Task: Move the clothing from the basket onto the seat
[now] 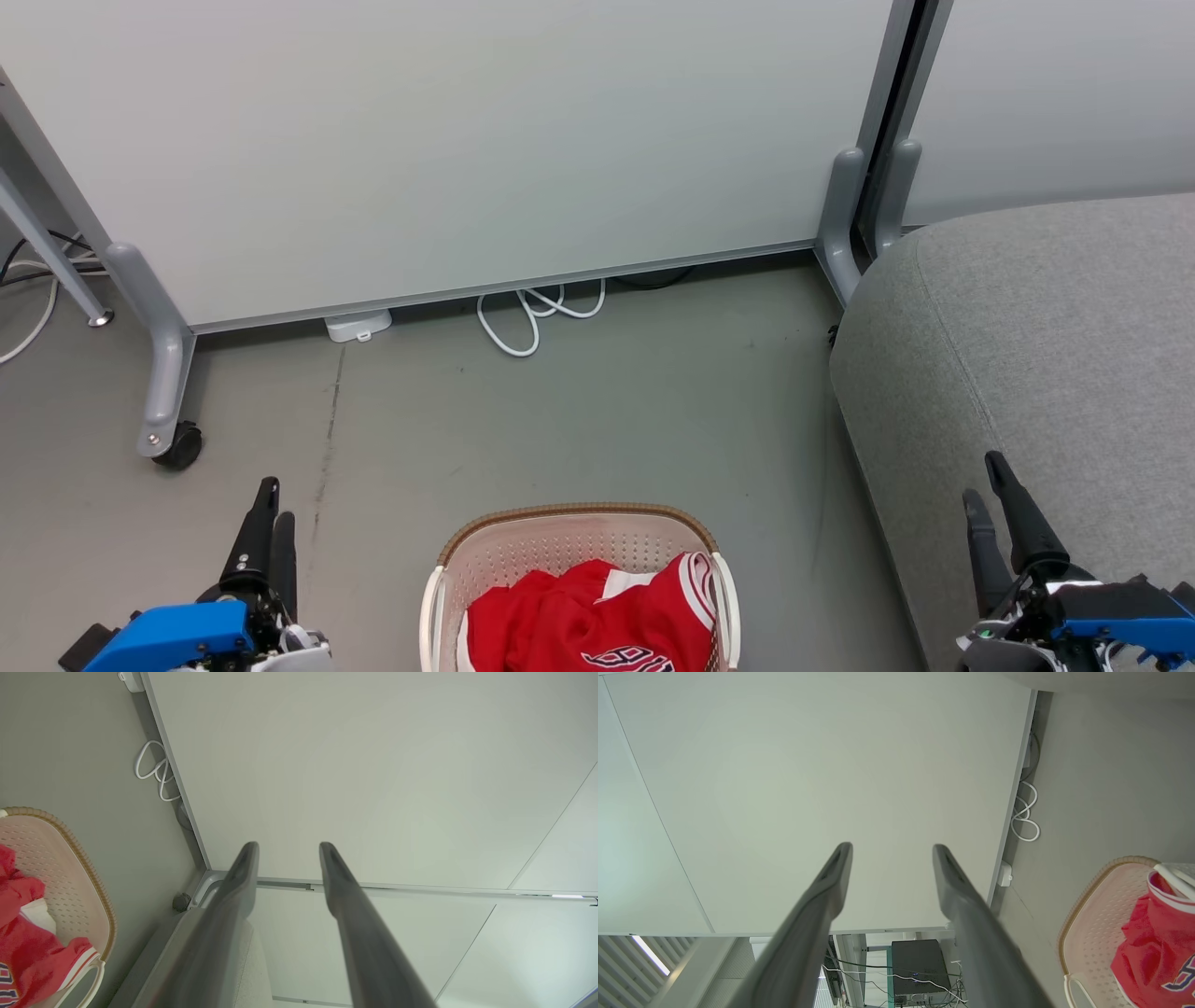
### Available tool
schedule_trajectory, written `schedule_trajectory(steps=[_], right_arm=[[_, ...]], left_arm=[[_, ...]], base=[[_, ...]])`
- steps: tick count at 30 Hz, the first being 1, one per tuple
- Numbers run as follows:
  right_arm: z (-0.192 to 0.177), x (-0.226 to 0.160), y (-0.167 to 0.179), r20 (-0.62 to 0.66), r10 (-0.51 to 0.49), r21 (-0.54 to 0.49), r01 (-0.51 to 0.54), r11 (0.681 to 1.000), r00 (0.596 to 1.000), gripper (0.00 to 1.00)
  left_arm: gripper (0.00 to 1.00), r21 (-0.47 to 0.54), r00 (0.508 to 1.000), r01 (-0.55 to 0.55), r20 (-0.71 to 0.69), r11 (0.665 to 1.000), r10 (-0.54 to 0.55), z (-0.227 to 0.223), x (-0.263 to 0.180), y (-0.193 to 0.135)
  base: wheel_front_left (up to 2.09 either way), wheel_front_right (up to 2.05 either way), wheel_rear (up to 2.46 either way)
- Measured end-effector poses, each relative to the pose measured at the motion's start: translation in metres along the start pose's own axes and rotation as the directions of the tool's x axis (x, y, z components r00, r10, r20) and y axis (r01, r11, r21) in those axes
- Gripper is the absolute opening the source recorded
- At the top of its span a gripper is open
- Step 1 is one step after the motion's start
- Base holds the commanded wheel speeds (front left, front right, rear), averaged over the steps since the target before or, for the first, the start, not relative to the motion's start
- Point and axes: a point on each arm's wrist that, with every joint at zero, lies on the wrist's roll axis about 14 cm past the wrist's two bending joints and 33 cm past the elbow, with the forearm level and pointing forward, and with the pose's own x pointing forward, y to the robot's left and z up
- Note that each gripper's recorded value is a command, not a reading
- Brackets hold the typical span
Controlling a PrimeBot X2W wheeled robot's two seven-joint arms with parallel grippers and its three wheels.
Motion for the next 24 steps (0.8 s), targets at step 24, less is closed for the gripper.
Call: schedule_trajectory(steps=[24], right_arm=[[-0.004,0.001,-0.002,0.034,-0.007,-0.224,0.015,0.975,0.999,1.00]], left_arm=[[1.00,0.239,0.998,0.014,0.051,0.971,-0.027,0.001,0.002,-0.009]], base=[[0.00,0.00,0.00]])
